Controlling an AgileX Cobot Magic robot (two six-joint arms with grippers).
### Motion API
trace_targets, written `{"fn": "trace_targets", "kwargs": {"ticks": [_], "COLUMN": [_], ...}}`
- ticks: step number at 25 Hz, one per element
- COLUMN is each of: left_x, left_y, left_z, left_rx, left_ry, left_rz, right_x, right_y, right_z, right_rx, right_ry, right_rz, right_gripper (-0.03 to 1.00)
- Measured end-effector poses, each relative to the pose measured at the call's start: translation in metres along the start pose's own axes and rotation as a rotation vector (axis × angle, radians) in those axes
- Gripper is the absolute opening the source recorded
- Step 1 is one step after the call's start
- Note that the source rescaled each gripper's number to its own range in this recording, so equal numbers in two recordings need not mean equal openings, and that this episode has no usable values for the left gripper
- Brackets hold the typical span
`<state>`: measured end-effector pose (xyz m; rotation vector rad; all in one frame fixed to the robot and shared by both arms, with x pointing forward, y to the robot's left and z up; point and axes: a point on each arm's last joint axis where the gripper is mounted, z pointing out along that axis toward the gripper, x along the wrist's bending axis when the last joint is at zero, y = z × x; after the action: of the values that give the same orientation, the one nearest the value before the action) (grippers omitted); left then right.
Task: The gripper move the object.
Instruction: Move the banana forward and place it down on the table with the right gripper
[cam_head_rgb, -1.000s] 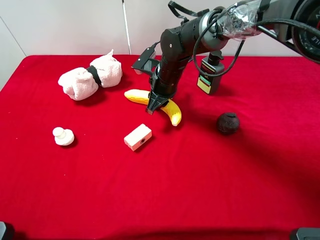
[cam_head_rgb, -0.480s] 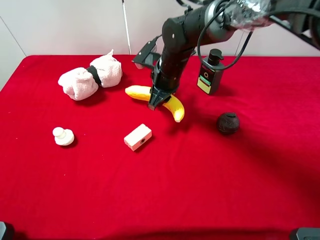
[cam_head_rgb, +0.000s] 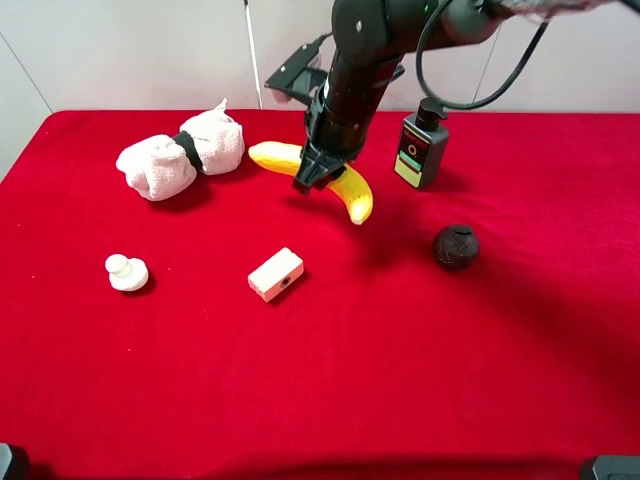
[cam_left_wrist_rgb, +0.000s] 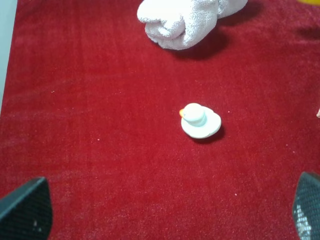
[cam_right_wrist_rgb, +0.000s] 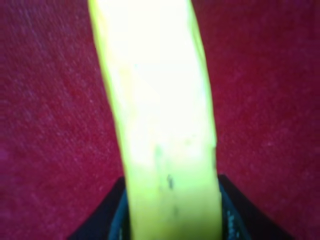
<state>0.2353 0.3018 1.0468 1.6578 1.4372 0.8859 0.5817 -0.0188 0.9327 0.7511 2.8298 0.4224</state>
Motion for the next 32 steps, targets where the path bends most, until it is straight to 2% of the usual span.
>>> {"fn": "trace_targets", "kwargs": {"ticks": [8,23,32], "left_x": [0.000,0.000,0.000], "left_y": [0.000,0.000,0.000], "left_z": [0.000,0.000,0.000], "left_rx": [0.000,0.000,0.000], "left_ry": [0.000,0.000,0.000], "left_rz": [0.000,0.001,0.001], "right_x": [0.008,0.037,0.063], "right_y": [-0.004,-0.065,-0.112], "right_z": [-0.034,-0.078,-0.093], "right_rx": [-0.003,0.031,0.051], "right_ry": [-0.001,0.024,0.070], "right_rz": [0.005,0.130,0.222], "right_gripper": [0.00,0.00,0.00]}}
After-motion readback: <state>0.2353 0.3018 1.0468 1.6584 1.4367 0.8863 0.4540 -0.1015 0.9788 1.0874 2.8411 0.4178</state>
